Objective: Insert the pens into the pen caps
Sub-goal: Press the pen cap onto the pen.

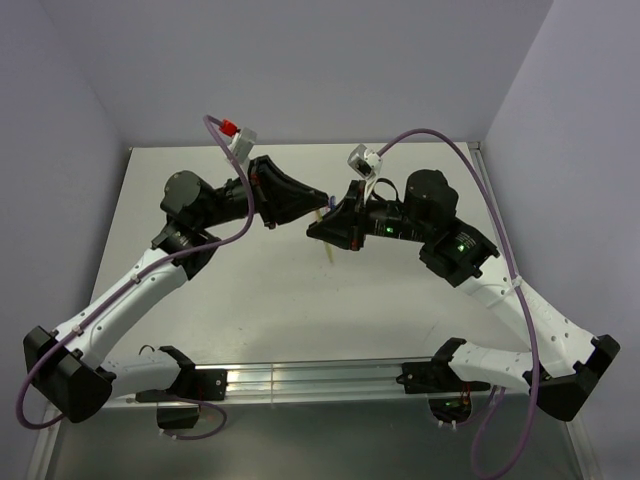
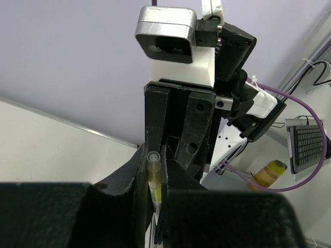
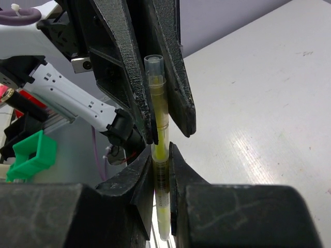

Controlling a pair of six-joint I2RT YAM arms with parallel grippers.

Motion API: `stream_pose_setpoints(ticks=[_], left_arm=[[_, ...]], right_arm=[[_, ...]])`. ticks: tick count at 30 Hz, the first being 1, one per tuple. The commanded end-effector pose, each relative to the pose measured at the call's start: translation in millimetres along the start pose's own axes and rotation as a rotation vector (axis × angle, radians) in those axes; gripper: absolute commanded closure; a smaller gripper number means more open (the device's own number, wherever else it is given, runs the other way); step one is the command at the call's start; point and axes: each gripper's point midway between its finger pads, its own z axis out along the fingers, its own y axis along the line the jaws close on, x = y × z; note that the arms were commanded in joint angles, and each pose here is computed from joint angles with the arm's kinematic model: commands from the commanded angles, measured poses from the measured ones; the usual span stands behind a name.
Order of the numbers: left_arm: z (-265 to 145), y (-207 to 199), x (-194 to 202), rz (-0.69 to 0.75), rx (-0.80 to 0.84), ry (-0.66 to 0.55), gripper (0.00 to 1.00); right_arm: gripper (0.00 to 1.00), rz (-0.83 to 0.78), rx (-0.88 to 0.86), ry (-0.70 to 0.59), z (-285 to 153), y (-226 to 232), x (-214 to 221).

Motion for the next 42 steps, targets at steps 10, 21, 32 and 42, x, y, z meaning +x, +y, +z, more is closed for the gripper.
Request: stream_pose_setpoints(ticks=[10,21,32,42], left_arm=[[-12,-20,23,0.069,0.126,0.010,0.99],[-15,-50,37,0.100,0.255,0.058,1.00],[-17,-74,62,0.080,0.386,0.155,1.00],[-17,-85,81,0.065,0.456,0.222,1.00]], right_arm=[[1.00,0.017,-0.097,-0.172,-6,23,-55],[1.00,-0.019,-0.141,-0.220,-10,28,-75],[1.00,-0.039,-0.225,-0.249,-14,35,-88],[1.00,-0.053,-0.241,-0.262,-11,31,-98]])
